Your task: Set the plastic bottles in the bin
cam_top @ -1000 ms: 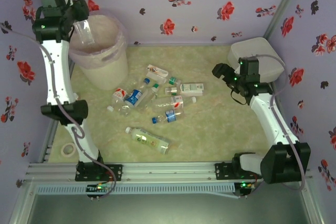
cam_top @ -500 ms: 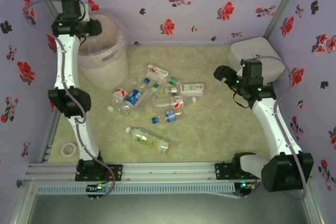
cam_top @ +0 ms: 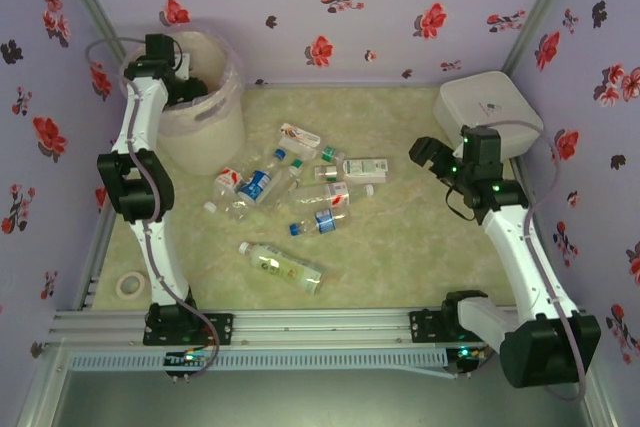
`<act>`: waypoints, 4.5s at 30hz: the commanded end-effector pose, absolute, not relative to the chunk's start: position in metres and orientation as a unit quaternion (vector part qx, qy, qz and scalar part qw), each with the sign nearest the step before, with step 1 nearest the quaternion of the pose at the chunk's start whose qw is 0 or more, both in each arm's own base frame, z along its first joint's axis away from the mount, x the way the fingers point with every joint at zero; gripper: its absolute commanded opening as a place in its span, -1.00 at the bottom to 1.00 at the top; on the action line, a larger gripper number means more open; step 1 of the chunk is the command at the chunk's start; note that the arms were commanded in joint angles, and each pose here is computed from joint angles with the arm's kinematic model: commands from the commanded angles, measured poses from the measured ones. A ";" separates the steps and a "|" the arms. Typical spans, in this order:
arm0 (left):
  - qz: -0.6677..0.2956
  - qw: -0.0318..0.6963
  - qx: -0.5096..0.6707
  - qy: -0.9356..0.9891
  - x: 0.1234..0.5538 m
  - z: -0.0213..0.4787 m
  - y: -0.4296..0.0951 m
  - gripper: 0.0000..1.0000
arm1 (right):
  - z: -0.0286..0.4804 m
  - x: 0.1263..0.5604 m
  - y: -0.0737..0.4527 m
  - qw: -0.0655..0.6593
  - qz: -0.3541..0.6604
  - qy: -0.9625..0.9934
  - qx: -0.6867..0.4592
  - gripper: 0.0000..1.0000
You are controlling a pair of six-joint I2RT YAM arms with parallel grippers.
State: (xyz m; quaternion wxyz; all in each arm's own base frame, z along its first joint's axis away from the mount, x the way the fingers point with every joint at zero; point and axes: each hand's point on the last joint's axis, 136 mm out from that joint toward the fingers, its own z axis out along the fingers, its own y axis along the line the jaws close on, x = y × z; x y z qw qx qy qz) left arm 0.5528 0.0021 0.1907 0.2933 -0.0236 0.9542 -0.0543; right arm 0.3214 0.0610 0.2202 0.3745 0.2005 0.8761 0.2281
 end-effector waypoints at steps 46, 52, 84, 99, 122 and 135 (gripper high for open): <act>-0.123 0.454 -0.066 0.880 0.378 0.405 -0.019 1.00 | 0.048 0.104 0.344 0.004 0.158 0.815 -0.558 0.97; -0.123 0.457 -0.066 0.879 0.369 0.405 -0.019 1.00 | 0.040 0.099 0.347 0.000 0.177 0.821 -0.543 0.54; -0.451 0.379 0.033 0.807 0.357 0.385 -0.278 1.00 | 0.249 0.279 0.311 0.457 0.328 0.796 -0.225 -0.46; -0.461 0.329 0.027 0.824 0.356 0.335 -0.302 0.17 | 0.244 0.288 0.327 0.462 0.362 0.782 -0.207 -0.53; -0.402 0.436 0.050 0.804 0.399 0.420 -0.244 -0.22 | 0.249 0.298 0.255 0.472 0.290 0.819 -0.148 0.99; -0.237 0.614 -0.054 0.751 0.447 0.528 -0.082 -1.00 | 0.240 0.293 0.222 0.471 0.254 0.836 -0.117 0.99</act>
